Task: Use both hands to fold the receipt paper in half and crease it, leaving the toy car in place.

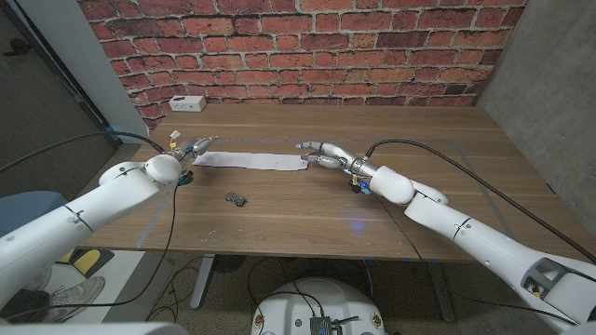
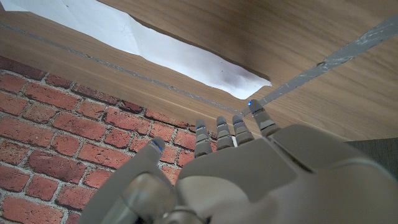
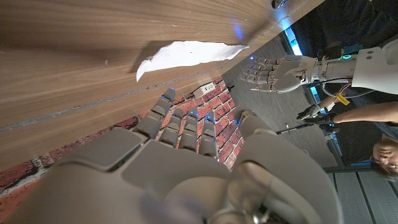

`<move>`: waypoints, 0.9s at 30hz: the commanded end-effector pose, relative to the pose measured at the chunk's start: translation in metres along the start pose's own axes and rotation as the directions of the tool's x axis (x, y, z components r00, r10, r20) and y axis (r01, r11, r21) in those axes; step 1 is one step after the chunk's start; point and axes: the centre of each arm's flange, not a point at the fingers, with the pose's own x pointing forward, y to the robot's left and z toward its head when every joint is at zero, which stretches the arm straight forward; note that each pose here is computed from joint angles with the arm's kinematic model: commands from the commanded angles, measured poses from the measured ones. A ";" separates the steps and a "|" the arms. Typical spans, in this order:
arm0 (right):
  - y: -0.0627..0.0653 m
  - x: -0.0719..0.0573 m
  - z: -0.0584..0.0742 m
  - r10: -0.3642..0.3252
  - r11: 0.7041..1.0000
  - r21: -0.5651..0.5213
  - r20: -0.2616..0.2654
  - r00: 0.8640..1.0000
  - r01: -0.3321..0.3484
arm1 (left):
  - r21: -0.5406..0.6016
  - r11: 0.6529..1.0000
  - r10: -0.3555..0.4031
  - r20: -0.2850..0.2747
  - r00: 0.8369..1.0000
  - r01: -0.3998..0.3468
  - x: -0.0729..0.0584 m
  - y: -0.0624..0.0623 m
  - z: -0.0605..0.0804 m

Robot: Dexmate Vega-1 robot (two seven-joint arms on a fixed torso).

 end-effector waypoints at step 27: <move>0.025 0.063 0.000 0.137 0.897 -0.423 -0.004 0.991 -0.126 | 0.046 0.999 -0.016 -0.022 1.000 0.017 -0.006 0.001 0.003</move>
